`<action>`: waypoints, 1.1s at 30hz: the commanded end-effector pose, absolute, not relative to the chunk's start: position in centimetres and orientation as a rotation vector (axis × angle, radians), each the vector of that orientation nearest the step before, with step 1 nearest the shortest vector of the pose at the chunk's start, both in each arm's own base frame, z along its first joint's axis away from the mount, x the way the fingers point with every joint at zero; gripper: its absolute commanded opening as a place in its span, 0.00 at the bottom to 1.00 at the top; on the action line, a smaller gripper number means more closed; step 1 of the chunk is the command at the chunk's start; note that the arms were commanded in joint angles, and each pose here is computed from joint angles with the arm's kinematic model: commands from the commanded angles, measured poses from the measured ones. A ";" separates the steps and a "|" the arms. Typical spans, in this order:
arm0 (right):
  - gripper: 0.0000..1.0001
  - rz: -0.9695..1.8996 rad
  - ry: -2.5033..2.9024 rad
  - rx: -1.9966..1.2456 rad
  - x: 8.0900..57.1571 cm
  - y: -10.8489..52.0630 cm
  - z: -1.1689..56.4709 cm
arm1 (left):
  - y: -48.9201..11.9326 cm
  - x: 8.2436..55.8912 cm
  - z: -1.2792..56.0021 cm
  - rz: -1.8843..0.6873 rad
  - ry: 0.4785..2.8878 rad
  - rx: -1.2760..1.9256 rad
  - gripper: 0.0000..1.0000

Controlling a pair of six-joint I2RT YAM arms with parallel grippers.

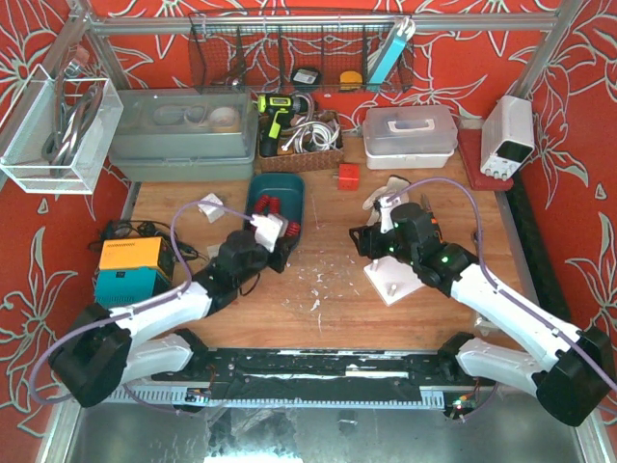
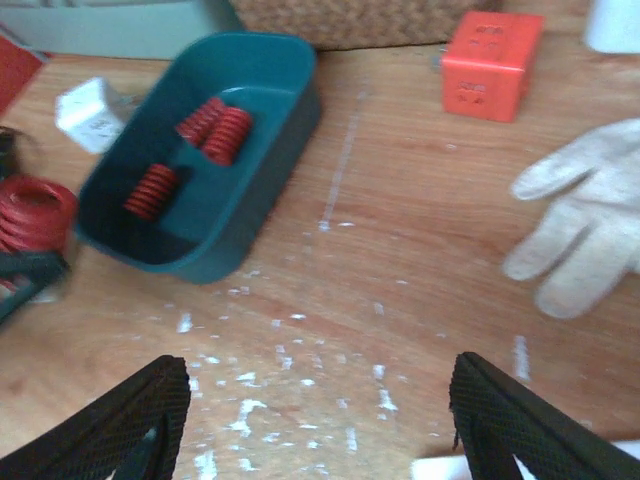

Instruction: Install the large spring

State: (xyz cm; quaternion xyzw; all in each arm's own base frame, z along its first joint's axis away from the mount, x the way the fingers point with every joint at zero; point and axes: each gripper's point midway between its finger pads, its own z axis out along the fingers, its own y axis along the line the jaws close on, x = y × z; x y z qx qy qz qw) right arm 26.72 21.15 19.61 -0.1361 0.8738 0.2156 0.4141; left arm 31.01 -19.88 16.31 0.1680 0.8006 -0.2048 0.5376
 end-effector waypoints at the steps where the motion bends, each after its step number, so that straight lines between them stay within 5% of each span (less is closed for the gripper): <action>1: 0.70 0.793 2.176 -0.469 25.0 24.9 22.7 | -22.4 28.5 21.1 -0.502 1.581 0.578 0.05; 9: 0.64 1.052 2.176 -0.682 22.0 29.9 23.9 | -25.0 24.5 21.4 -0.583 1.440 0.750 0.03; 21: 0.66 1.159 2.219 -0.809 19.9 33.2 22.5 | -26.5 21.8 21.8 -0.599 1.325 0.871 0.00; 30: 0.39 1.209 2.231 -0.835 19.2 34.1 21.7 | -26.3 21.2 22.5 -0.593 1.284 0.870 0.01; 33: 0.19 1.216 2.234 -0.836 19.1 34.1 21.4 | -25.8 22.0 22.3 -0.562 1.317 0.826 0.08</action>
